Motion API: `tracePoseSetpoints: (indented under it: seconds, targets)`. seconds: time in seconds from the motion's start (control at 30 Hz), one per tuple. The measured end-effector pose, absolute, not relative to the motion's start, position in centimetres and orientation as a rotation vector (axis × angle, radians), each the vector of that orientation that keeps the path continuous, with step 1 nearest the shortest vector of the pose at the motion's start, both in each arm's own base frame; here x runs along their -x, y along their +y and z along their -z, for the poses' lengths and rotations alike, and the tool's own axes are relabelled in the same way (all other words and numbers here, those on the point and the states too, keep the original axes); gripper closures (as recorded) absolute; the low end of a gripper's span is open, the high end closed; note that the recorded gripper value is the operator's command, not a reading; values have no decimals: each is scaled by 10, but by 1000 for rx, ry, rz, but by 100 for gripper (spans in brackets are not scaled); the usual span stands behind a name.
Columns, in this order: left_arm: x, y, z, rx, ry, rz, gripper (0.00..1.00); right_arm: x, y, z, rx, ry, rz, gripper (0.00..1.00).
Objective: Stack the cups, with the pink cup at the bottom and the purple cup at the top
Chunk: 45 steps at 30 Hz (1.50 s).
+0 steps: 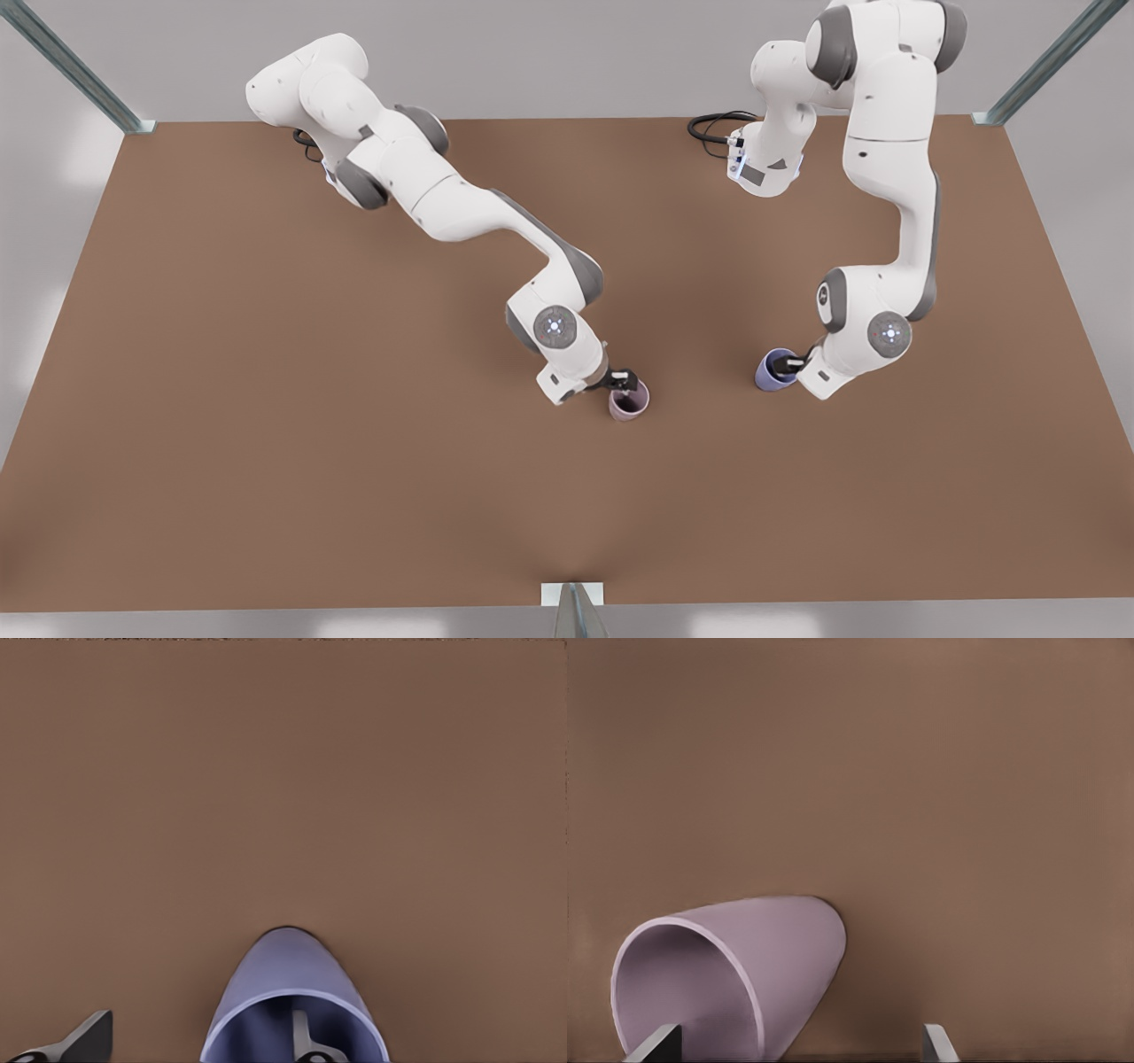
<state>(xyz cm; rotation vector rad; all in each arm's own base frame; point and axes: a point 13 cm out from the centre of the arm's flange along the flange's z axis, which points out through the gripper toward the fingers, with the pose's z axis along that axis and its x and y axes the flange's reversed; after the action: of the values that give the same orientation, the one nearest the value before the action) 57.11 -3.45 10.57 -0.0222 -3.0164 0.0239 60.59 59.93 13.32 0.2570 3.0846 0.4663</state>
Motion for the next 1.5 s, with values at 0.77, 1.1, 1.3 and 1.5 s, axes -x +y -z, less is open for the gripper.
tracePoseSetpoints:
  seconds: [0.77, 1.1, 1.3, 1.5]
  targets:
    - [-599, -263, -281, 227, -3062, -125, 79, -588, 47, -406, -235, 3129, -6, 0]
    - [-610, -360, -248, -10, -3029, -100, 79, -610, 61, -413, 182, 3112, 8, 0]
    - [-616, -363, -220, -188, -3022, -80, 79, -611, 54, -409, 118, 3146, 6, 0]
    - [-623, -366, -210, -320, -3030, -89, 79, -608, 56, -407, 90, 3162, 5, 0]
